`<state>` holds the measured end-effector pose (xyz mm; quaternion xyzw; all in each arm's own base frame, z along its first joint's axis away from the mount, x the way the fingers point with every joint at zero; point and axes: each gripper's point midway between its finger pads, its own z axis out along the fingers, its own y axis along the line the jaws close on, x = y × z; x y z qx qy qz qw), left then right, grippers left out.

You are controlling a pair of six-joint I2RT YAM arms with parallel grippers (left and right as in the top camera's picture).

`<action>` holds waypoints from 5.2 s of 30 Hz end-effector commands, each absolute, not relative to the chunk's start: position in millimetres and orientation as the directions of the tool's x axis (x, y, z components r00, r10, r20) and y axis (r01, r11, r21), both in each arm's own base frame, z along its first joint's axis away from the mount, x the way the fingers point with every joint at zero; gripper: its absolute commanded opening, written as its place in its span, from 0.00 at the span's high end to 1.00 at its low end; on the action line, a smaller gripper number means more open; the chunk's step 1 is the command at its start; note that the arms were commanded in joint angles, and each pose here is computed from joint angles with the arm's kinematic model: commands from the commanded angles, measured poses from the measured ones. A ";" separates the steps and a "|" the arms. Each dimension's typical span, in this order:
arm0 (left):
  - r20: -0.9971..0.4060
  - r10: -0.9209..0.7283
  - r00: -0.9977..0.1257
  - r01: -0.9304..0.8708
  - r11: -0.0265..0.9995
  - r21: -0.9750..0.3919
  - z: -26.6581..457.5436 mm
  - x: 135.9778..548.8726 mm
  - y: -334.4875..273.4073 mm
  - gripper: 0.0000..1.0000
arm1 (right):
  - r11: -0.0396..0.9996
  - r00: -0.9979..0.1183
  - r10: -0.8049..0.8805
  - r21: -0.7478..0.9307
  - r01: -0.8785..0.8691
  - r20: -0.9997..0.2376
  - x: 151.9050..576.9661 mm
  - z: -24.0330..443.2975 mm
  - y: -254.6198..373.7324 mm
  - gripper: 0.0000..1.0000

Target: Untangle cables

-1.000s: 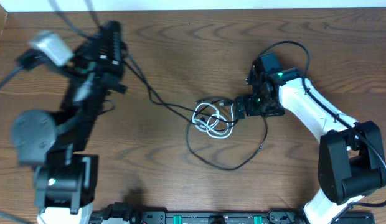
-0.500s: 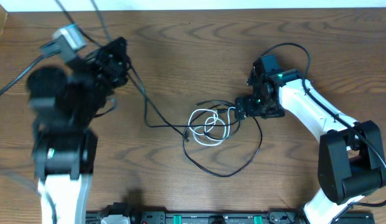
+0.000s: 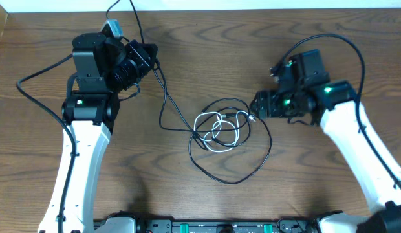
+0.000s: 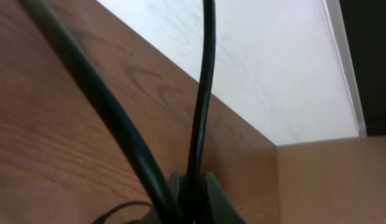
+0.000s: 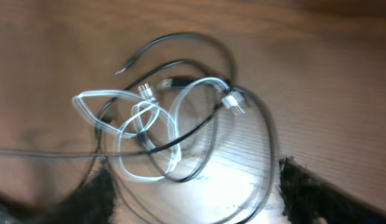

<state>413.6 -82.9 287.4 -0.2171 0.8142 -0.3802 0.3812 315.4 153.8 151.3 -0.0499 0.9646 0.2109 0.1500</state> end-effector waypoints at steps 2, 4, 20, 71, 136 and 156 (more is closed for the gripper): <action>-0.475 -0.673 -0.568 -0.089 0.623 -0.777 292.9 418.8 -73.3 0.93 | 0.914 -0.984 -0.072 0.385 -0.131 -0.163 269.9 109.0 185.0 0.99; -0.475 -0.673 -0.568 -0.089 0.623 -0.777 292.8 418.8 -73.1 0.93 | 0.931 -0.989 -0.041 0.353 -0.088 -0.139 260.9 95.2 187.5 0.99; -0.401 -0.658 -0.637 -0.051 0.556 -0.830 298.2 409.3 -91.5 0.92 | 0.926 -0.912 -0.030 0.333 -0.179 -0.409 282.9 19.4 226.5 0.99; -0.641 -0.135 -0.756 0.486 0.541 -0.687 301.2 344.5 -139.7 0.92 | 0.861 -0.745 0.404 0.497 0.113 -0.531 334.5 141.2 26.8 0.65; -0.691 -0.097 -0.716 0.574 0.483 -0.662 317.9 341.5 -174.5 0.92 | 0.729 -0.736 0.121 0.563 -0.389 -0.666 285.7 217.6 157.8 0.99; -0.705 -0.144 -0.694 0.512 0.590 -0.625 311.5 360.9 -161.6 0.92 | 0.985 -0.471 -0.008 0.075 -0.157 -0.882 314.6 233.8 130.4 0.99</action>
